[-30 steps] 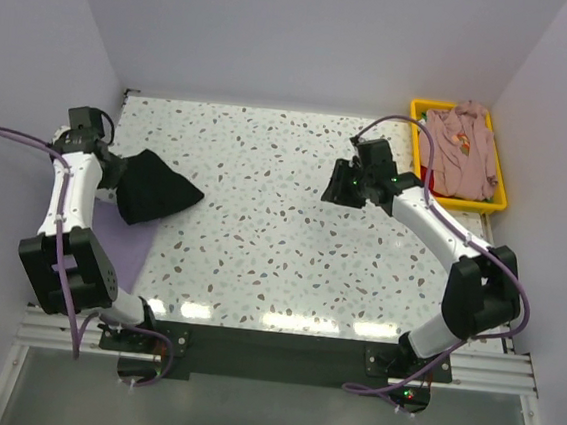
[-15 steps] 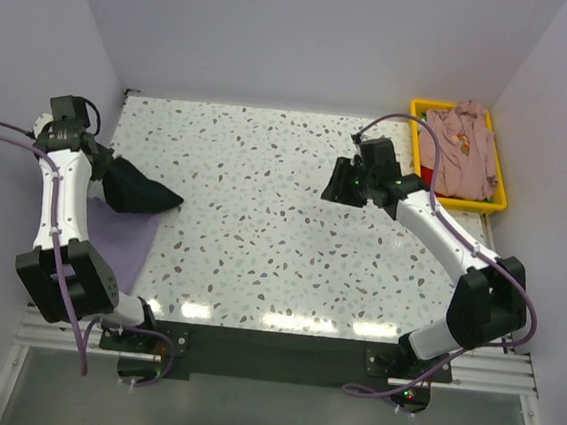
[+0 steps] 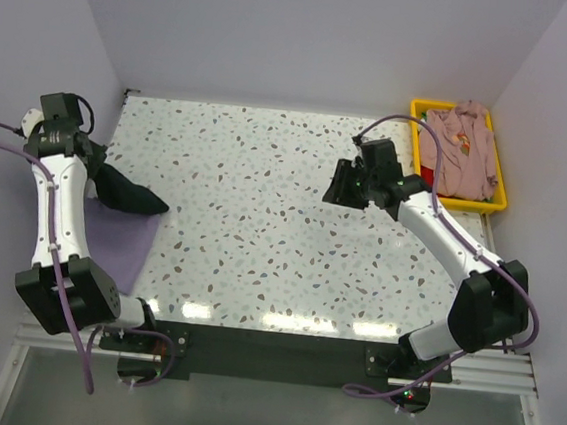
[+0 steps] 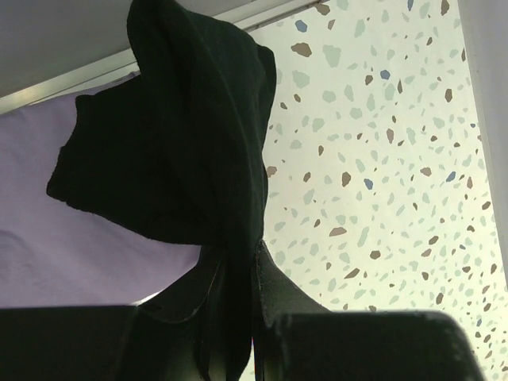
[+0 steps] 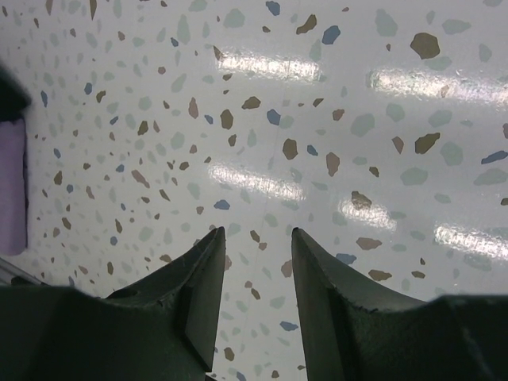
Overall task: Fold and stack the t-shirts
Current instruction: Neatly place the folded tshirt to the corner
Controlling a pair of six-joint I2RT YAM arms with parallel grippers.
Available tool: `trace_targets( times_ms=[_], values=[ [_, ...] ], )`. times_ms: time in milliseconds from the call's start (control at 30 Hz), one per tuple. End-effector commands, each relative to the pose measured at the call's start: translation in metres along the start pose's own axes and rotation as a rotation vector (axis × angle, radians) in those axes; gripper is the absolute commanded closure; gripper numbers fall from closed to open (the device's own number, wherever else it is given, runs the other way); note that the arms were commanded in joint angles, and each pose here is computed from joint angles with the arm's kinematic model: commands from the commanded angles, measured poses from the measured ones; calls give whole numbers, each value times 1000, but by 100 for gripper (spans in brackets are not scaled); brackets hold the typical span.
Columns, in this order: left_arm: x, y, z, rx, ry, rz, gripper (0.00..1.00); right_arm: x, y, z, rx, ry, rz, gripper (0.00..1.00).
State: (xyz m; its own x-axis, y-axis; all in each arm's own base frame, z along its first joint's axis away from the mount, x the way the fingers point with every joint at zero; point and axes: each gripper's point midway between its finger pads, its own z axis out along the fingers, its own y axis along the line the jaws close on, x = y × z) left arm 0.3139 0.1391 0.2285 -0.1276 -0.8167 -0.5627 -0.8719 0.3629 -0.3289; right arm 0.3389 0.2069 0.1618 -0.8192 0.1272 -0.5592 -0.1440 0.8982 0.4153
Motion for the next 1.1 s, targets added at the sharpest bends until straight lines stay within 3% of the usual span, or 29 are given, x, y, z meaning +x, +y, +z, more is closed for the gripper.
trace_targets(
  times_ms=[0, 267, 533, 633, 733, 767, 800, 867, 1067],
  values=[
    [-25, -5, -21, 41, -86, -16, 100, -15, 12, -22, -26, -61, -35, 57],
    [-33, 5, -36, 24, -138, -30, 100, -14, 13, -27, -29, -63, -40, 58],
    [-17, 44, -38, -75, -167, -64, 100, -5, 15, -28, -45, -47, -49, 58],
    [2, 74, -29, -150, -169, -70, 74, 1, 18, -28, -57, -31, -57, 58],
    [6, 91, -34, -185, -205, -87, 36, 8, 21, -27, -83, -14, -62, 58],
    [4, 93, -36, -182, -219, -94, 14, 8, 22, -26, -92, -14, -63, 58],
    [2, 93, -39, -176, -232, -91, 6, 11, 22, -25, -91, -7, -64, 58],
    [-6, 85, -46, -138, -256, -89, 0, 13, 21, -24, -92, -2, -65, 58],
    [-12, 54, -50, 8, -236, -38, 0, 13, 24, -19, -106, 1, -64, 58]
  ],
)
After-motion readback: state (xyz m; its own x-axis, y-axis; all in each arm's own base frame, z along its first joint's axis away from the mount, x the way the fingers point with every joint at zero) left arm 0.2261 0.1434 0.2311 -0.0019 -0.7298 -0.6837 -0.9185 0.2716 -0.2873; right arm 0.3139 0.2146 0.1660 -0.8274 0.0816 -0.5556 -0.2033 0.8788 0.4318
